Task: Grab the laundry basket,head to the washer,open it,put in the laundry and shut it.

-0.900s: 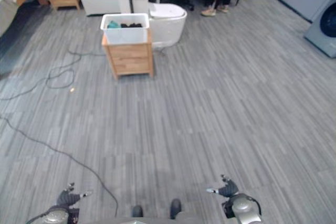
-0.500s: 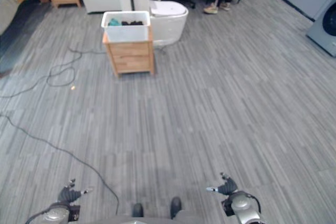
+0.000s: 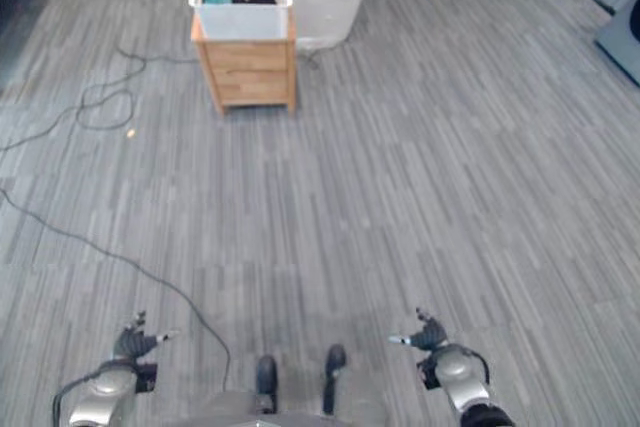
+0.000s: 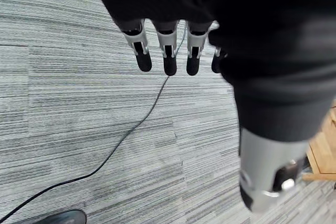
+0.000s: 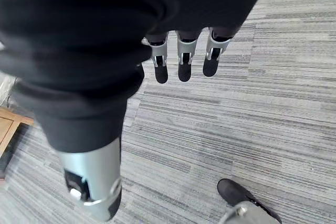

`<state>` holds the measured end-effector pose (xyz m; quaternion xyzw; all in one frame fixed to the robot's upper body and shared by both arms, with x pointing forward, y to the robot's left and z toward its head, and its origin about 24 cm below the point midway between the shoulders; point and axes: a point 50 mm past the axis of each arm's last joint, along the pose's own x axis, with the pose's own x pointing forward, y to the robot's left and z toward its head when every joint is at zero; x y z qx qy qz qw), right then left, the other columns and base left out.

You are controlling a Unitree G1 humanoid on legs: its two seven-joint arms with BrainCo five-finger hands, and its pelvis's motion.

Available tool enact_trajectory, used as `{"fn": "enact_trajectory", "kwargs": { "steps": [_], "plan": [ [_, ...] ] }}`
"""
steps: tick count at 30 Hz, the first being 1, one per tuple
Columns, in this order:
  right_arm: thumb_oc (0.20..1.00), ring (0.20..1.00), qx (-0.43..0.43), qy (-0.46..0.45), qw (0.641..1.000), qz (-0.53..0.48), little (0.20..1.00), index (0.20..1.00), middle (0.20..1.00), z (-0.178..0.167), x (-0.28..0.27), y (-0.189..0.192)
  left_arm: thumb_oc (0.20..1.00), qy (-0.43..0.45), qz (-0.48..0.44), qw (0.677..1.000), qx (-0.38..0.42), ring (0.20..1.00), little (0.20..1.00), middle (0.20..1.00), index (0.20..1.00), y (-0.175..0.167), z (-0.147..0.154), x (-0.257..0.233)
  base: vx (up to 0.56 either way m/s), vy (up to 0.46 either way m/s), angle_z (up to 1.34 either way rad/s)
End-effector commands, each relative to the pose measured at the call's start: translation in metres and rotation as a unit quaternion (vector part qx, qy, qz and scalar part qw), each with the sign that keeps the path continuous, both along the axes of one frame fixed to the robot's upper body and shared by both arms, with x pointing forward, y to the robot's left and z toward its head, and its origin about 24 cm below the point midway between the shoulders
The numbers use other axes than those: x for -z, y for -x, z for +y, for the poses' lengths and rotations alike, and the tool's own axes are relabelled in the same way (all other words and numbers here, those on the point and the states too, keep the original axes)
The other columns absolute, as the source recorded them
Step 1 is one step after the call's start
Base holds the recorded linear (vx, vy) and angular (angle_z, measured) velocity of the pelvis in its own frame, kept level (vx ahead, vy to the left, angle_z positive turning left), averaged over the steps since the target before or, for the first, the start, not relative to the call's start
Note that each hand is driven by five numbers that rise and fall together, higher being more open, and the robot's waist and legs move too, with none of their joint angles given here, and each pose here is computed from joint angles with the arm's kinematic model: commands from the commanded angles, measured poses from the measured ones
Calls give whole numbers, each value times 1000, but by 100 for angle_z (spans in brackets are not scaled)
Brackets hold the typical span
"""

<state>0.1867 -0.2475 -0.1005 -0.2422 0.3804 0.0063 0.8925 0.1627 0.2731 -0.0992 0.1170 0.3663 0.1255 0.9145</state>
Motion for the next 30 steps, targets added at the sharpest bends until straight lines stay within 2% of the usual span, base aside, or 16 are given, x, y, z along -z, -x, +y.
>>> {"fn": "enact_trajectory", "kwargs": {
  "steps": [1, 12, 17, 24, 30],
  "plan": [
    [1000, 1000, -1, 14, 1000, -25, 1000, 1000, 1000, -5, -8, -8, 1000, -1, -24, 999, -27, 1000, 1000, 1000, 1000, 3, 12, -8, 256, -23, 20],
    [1000, 1000, 24, 19, 999, 11, 1000, 1000, 1000, -16, 3, 19, 1000, 37, -5, 999, -13, 1000, 1000, 1000, 1000, 10, -9, 4, 332, -138, 55],
    [1000, 1000, 39, 20, 999, -7, 1000, 1000, 1000, -22, -3, 12, 1000, 35, -19, 999, 17, 1000, 1000, 1000, 1000, -8, -18, 0, 218, -106, 5],
    [1000, 1000, 42, 21, 998, -39, 1000, 1000, 1000, -22, -13, -1, 1000, 15, -31, 999, 23, 1000, 1000, 1000, 1000, -11, -10, -8, 234, -28, 14],
    [1000, 1000, 29, 19, 999, -36, 1000, 1000, 1000, -14, -10, -3, 1000, -6, 3, 1000, 6, 1000, 1000, 1000, 1000, 6, 6, -3, 677, 172, -44]
  ]
}}
